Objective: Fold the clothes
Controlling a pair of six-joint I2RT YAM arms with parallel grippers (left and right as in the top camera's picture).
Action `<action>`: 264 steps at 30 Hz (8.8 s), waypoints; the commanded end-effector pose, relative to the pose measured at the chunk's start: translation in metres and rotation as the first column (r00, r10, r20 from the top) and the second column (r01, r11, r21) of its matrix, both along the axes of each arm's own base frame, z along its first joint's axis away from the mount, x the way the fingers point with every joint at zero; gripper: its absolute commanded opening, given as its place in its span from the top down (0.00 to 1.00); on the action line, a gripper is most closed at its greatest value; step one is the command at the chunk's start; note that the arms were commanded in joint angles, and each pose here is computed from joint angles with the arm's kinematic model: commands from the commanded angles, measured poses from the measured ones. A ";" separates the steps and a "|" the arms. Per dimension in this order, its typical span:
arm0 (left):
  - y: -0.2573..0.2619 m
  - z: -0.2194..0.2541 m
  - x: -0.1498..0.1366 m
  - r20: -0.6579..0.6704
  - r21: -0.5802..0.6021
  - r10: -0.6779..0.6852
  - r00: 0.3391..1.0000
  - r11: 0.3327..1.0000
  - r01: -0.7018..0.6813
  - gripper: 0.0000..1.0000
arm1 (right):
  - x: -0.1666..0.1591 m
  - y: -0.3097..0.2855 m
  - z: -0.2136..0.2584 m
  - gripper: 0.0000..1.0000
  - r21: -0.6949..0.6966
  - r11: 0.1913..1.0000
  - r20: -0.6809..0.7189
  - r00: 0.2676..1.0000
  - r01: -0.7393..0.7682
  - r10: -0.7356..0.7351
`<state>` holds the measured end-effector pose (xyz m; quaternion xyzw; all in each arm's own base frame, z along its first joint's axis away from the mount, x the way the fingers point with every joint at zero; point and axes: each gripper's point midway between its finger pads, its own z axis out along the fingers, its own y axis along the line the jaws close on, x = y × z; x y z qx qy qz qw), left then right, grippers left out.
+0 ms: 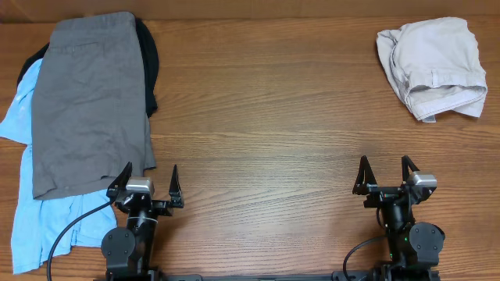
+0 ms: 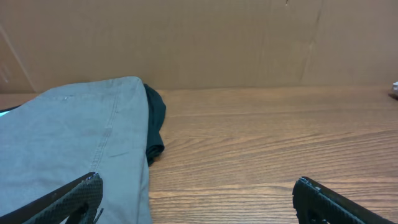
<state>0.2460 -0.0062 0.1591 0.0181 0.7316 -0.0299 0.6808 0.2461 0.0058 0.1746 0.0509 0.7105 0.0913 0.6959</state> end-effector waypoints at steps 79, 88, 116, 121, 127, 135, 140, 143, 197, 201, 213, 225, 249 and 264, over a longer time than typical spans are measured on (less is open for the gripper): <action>0.271 0.007 0.192 -0.765 -0.019 0.288 0.576 0.884 -0.467 0.01 | 0.210 0.074 0.090 0.00 0.154 0.848 -0.559 0.663 -0.508 0.498; 0.326 -0.065 0.165 -0.837 0.055 0.338 0.430 0.834 -0.548 0.03 | 0.215 0.092 0.055 0.00 0.198 0.830 -0.617 0.591 -0.522 0.519; 0.335 -0.129 0.154 -0.893 0.053 0.283 0.350 0.838 -0.543 0.96 | 0.221 0.096 0.050 0.07 0.192 0.825 -0.610 0.593 -0.532 0.525; 0.320 -0.102 0.168 -0.878 0.047 0.289 0.381 0.845 -0.533 0.96 | 0.222 0.096 0.051 0.09 0.189 0.825 -0.607 0.597 -0.533 0.525; 0.279 -0.035 0.192 -0.839 -0.013 0.270 0.473 0.858 -0.513 0.96 | 0.223 0.096 0.052 0.16 0.186 0.825 -0.604 0.601 -0.533 0.524; 0.140 0.058 0.220 -0.756 -0.120 0.063 0.652 0.965 -0.233 0.96 | 0.227 0.077 0.073 0.25 0.227 0.860 -0.576 0.649 -0.457 0.497; 0.029 0.080 0.237 -0.707 -0.181 -0.138 0.694 0.983 0.011 0.96 | 0.222 0.044 0.099 0.28 0.246 0.894 -0.554 0.703 -0.374 0.447; -0.039 0.077 0.245 -0.696 -0.204 -0.231 0.679 0.971 0.122 0.96 | 0.214 0.019 0.109 0.28 0.251 0.914 -0.551 0.729 -0.319 0.406; 0.001 0.076 0.273 -0.768 -0.335 -0.228 0.598 0.940 -0.071 0.00 | 0.219 0.199 0.018 0.27 0.127 0.862 -0.703 0.568 -0.491 0.427; 0.013 0.070 0.269 -0.796 -0.282 -0.173 0.580 0.954 -0.103 0.00 | 0.221 0.248 -0.019 0.27 0.063 0.864 -0.725 0.572 -0.499 0.383; 0.021 0.064 0.262 -0.822 -0.239 -0.129 0.555 0.962 -0.130 0.00 | 0.208 0.347 -0.100 0.28 -0.102 0.878 -0.708 0.654 -0.468 0.266; 0.027 0.060 0.258 -0.839 -0.195 -0.087 0.537 0.970 -0.147 0.00 | 0.211 0.342 -0.147 0.35 -0.101 0.908 -0.744 0.637 -0.407 0.203; 0.028 0.059 0.258 -0.840 -0.189 -0.085 0.536 0.972 -0.142 0.00 | 0.231 0.312 -0.010 0.96 -0.143 0.940 -0.743 0.661 -0.311 0.105; 0.018 0.059 0.258 -0.841 -0.192 -0.099 0.532 0.974 -0.122 0.00 | 0.274 0.034 0.037 0.96 -0.022 0.996 -0.866 0.496 0.083 -0.060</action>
